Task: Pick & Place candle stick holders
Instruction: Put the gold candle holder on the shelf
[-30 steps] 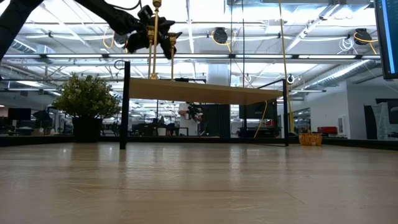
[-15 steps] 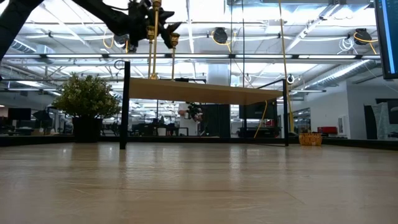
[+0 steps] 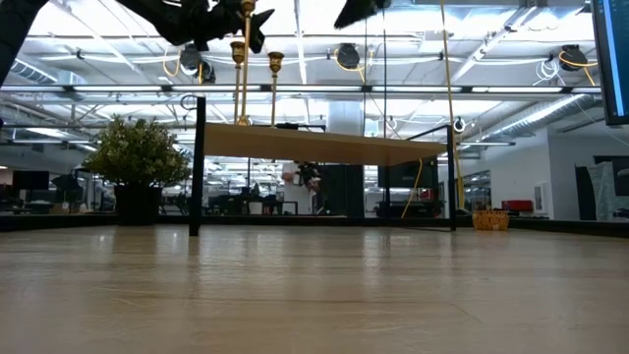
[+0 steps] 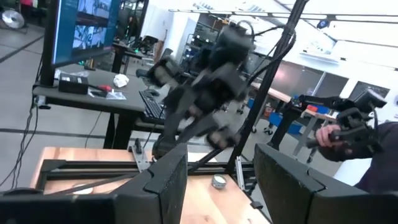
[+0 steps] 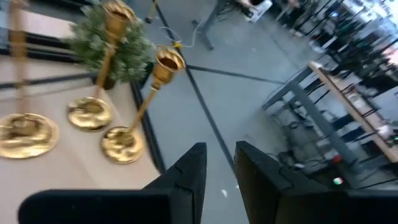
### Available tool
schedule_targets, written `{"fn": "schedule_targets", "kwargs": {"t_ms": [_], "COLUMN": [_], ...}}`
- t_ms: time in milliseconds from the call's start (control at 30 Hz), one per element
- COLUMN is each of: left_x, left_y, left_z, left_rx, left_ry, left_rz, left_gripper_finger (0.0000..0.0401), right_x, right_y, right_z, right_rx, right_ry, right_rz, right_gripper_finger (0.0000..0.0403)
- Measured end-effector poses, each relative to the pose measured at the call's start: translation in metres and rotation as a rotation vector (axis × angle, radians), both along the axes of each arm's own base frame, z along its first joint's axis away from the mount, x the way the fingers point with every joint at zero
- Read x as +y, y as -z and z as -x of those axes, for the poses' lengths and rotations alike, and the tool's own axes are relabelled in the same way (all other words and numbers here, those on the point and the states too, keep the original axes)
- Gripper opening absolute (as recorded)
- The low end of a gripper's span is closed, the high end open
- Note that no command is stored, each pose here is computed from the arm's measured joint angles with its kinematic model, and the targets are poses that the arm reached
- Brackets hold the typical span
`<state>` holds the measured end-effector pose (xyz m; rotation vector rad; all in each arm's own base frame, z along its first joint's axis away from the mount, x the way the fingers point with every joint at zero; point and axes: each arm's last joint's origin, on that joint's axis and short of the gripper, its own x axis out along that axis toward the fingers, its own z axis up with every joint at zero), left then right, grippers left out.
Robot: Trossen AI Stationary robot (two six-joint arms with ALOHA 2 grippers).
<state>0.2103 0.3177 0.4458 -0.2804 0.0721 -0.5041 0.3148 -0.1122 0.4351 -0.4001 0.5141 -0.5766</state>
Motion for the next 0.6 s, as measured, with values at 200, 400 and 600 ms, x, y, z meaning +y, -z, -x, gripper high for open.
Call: {"fn": "schedule_targets", "kwargs": {"t_ms": [200, 400, 600], "left_x": [-0.006, -0.005, -0.007], "left_y": [-0.007, -0.006, -0.007], "left_z": [0.003, 0.0, -0.006], "left_rx": [-0.013, -0.023, -0.054], "left_ry": [-0.003, -0.028, -0.072], "left_rz": [-0.019, 0.004, 0.029], "left_gripper_finger": [0.0184, 0.0184, 0.0184], "right_x": [-0.028, -0.048, -0.063], "right_y": [0.027, 0.053, 0.077], "right_z": [-0.007, -0.006, -0.009], "right_rx": [-0.137, -0.239, -0.329], "right_ry": [-0.112, -0.153, -0.199], "right_rz": [-0.038, -0.16, -0.196], "right_gripper_finger": [0.0081, 0.0122, 0.0187]}}
